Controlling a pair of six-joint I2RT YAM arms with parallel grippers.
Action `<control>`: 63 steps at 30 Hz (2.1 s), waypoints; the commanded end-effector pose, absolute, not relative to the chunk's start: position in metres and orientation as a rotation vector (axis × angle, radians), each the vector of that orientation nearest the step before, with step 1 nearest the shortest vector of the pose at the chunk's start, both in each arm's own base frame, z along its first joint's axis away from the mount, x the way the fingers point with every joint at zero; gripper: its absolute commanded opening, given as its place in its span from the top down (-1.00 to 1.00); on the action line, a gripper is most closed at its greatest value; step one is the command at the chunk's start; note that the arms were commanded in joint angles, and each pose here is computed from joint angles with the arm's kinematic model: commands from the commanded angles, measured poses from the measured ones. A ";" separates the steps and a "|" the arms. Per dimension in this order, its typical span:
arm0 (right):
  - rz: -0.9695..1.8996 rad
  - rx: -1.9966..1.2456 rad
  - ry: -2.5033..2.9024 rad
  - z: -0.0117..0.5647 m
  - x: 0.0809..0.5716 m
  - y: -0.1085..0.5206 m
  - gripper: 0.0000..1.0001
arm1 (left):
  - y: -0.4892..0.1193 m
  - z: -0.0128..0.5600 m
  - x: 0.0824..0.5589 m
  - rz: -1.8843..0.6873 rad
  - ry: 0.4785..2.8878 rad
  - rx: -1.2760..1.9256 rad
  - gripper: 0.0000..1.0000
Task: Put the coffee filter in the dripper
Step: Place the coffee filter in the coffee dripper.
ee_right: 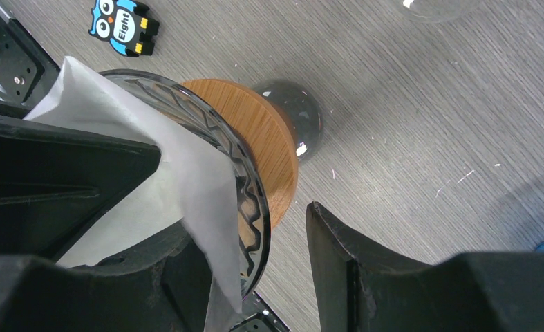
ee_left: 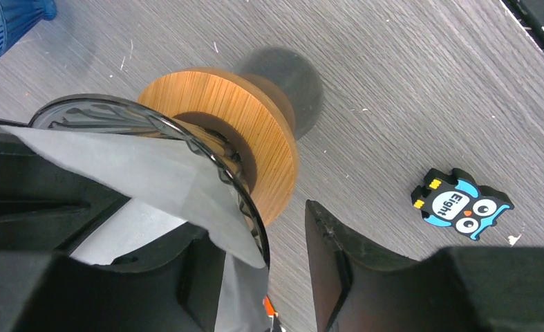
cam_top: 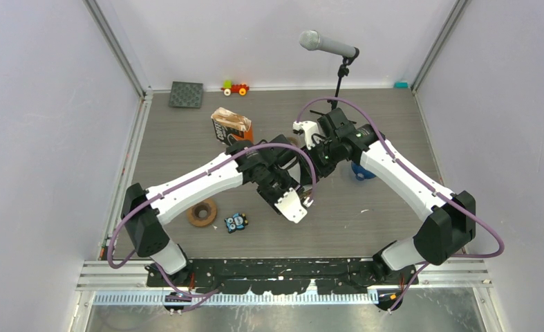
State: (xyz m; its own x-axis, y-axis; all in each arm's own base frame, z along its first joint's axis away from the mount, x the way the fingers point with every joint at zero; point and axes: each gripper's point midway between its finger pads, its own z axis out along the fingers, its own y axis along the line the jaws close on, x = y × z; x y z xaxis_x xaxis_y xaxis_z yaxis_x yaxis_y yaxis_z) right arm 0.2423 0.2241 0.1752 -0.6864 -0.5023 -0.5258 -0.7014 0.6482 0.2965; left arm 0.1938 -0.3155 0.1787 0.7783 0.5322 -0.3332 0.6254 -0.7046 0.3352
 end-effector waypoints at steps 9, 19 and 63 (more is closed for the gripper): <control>0.692 -0.966 2.447 0.176 0.242 0.224 -0.08 | -0.316 0.182 0.191 -0.253 0.828 2.529 0.27; 0.683 -0.974 2.447 0.175 0.242 0.223 -0.08 | -0.316 0.178 0.193 -0.226 0.830 2.543 0.49; 0.677 -0.974 2.431 0.183 0.243 0.223 -0.08 | -0.307 0.195 0.196 -0.149 0.893 2.450 -0.23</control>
